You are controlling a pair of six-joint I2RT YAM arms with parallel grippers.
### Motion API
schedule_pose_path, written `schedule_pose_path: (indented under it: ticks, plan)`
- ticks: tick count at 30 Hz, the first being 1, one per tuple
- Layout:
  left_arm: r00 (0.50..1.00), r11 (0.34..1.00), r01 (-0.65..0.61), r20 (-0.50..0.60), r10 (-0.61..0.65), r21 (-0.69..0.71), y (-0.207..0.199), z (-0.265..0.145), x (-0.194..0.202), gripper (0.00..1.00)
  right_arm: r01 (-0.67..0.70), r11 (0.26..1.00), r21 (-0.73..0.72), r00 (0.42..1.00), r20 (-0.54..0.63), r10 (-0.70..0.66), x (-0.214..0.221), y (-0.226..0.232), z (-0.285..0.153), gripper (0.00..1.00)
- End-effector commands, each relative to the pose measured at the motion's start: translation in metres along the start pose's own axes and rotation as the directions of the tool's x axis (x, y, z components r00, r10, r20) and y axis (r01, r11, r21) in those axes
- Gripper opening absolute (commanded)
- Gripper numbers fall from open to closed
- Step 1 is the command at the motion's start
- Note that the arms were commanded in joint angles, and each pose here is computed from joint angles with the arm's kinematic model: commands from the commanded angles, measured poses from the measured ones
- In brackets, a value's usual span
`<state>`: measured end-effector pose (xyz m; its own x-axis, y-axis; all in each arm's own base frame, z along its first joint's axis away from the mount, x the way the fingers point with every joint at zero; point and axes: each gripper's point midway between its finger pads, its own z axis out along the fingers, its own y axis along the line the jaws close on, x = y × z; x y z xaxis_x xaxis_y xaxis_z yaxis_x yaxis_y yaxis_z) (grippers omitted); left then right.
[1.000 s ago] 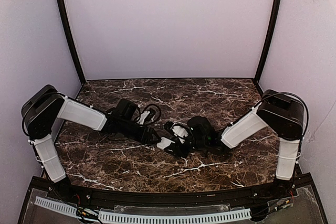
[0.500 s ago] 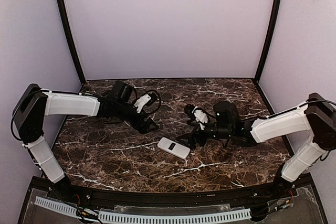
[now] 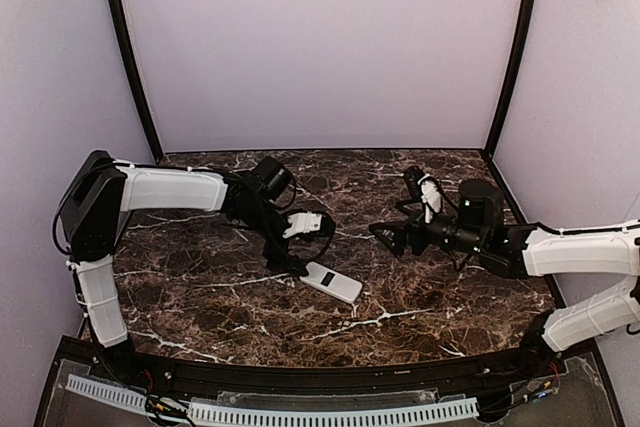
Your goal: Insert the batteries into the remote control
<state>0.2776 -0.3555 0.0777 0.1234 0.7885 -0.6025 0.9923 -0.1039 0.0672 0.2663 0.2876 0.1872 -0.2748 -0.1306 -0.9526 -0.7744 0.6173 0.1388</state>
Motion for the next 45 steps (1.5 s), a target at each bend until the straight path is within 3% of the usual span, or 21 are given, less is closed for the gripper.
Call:
schedule_pose_path:
  ticks: [1,14,23,31,35,39,41,45]
  plan:
    - [0.989,0.988,-0.124,-0.070,0.131,0.090,-0.013,0.015,0.000,0.92,-0.041,0.999,-0.011,0.999,0.007,0.041,0.004,-0.003,-0.010,0.98]
    - [0.959,0.960,-0.183,-0.174,0.222,0.212,-0.026,0.054,0.001,0.85,-0.093,0.996,-0.013,0.995,0.034,0.094,0.003,-0.012,-0.022,0.99]
    - [0.949,0.941,-0.208,-0.176,0.260,0.269,-0.046,0.066,-0.007,0.72,-0.128,0.989,-0.074,0.991,0.040,0.132,-0.005,-0.014,-0.023,0.98]
    - [0.958,0.942,-0.187,-0.162,0.238,0.277,-0.044,0.066,-0.021,0.44,-0.113,0.988,-0.103,0.990,0.075,0.121,-0.019,-0.012,-0.031,0.96]
    - [0.972,0.953,-0.199,-0.076,0.221,0.228,-0.035,0.047,-0.055,0.38,-0.091,0.990,-0.110,0.989,0.104,0.102,-0.033,-0.011,-0.036,0.97]
    - [0.971,0.962,-0.219,0.136,0.198,0.163,-0.030,0.001,-0.109,0.37,-0.032,0.992,-0.121,0.989,0.140,0.049,-0.053,-0.007,-0.042,0.97]
    - [0.949,0.973,-0.198,0.270,0.161,0.119,-0.025,-0.029,-0.134,0.36,0.013,0.988,-0.152,0.987,0.162,0.012,-0.064,0.000,-0.046,0.98]
    - [0.859,0.979,-0.204,0.474,0.191,-0.024,-0.014,-0.082,-0.168,0.37,0.119,0.958,-0.262,0.970,0.235,-0.057,-0.089,0.025,-0.056,0.98]
